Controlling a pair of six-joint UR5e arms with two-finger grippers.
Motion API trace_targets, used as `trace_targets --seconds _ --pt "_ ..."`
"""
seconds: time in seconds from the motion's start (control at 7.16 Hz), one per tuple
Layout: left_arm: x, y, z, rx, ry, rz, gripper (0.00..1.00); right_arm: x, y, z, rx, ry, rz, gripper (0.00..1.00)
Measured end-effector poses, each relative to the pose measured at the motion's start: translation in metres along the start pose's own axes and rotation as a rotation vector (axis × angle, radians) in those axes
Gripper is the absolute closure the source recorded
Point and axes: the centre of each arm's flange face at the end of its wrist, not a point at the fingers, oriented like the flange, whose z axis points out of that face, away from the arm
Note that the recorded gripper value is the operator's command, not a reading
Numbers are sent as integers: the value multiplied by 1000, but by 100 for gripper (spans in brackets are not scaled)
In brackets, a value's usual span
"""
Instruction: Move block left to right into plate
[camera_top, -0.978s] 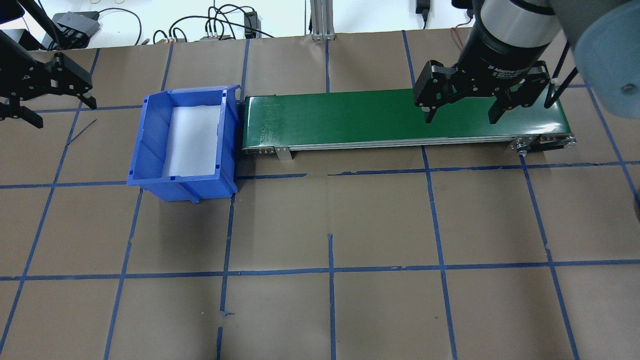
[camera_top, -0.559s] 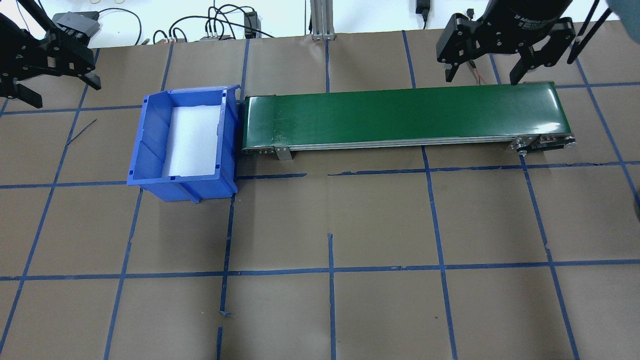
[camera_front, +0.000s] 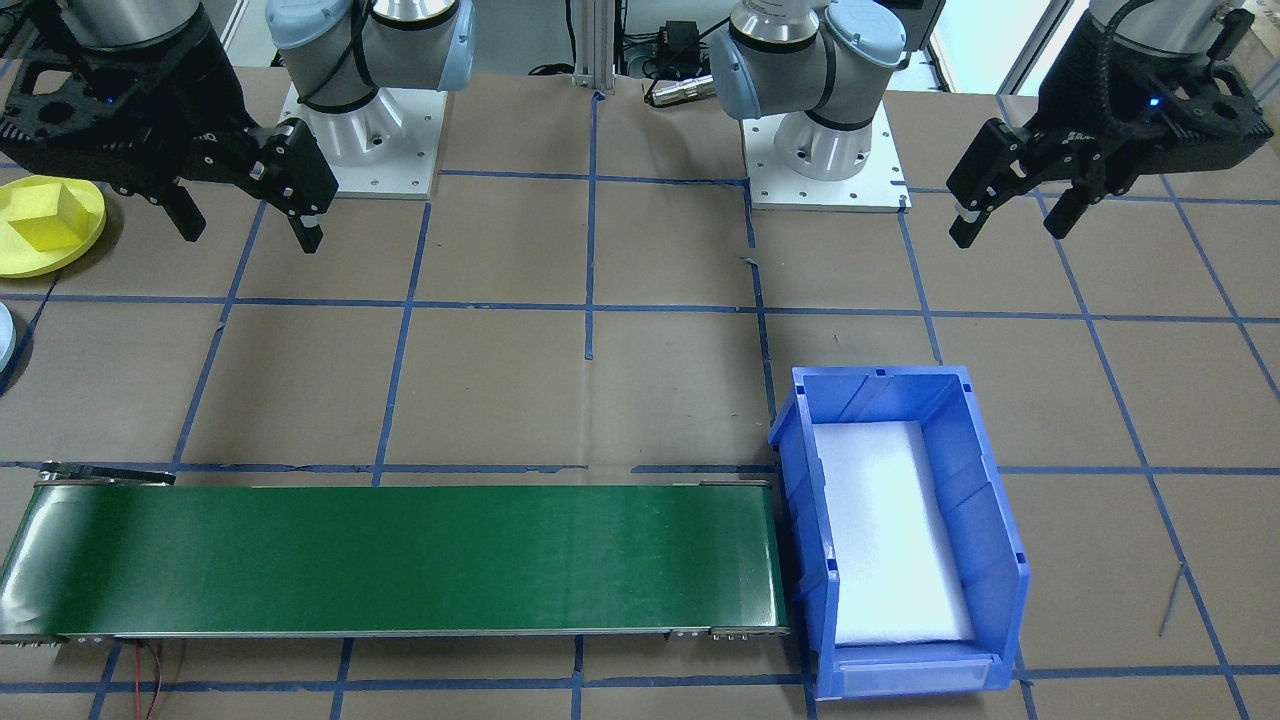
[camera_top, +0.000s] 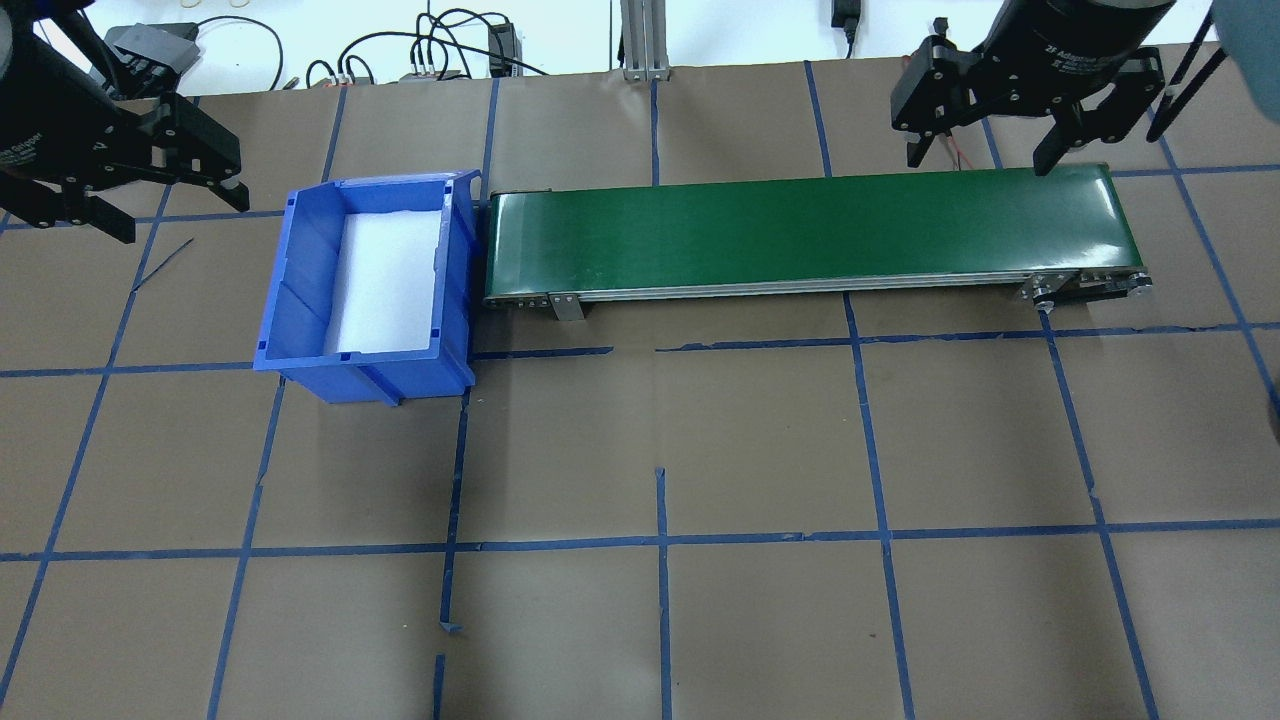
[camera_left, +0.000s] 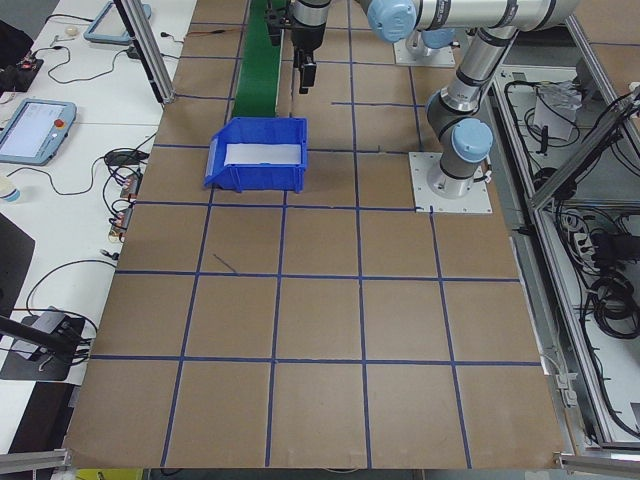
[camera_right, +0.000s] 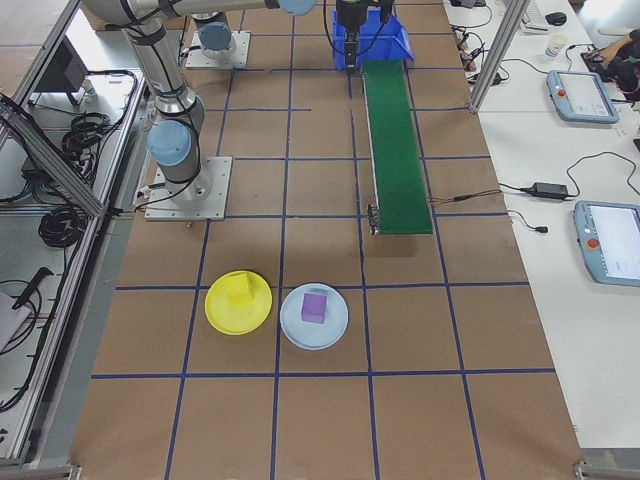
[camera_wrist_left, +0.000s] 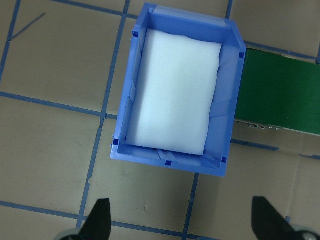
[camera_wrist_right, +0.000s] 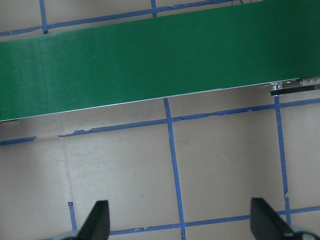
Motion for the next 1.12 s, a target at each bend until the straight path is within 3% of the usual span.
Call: trace_targets --seconds 1.12 --pt "-1 0 18 -42 -8 -6 0 0 20 6 -46 -4 -1 0"
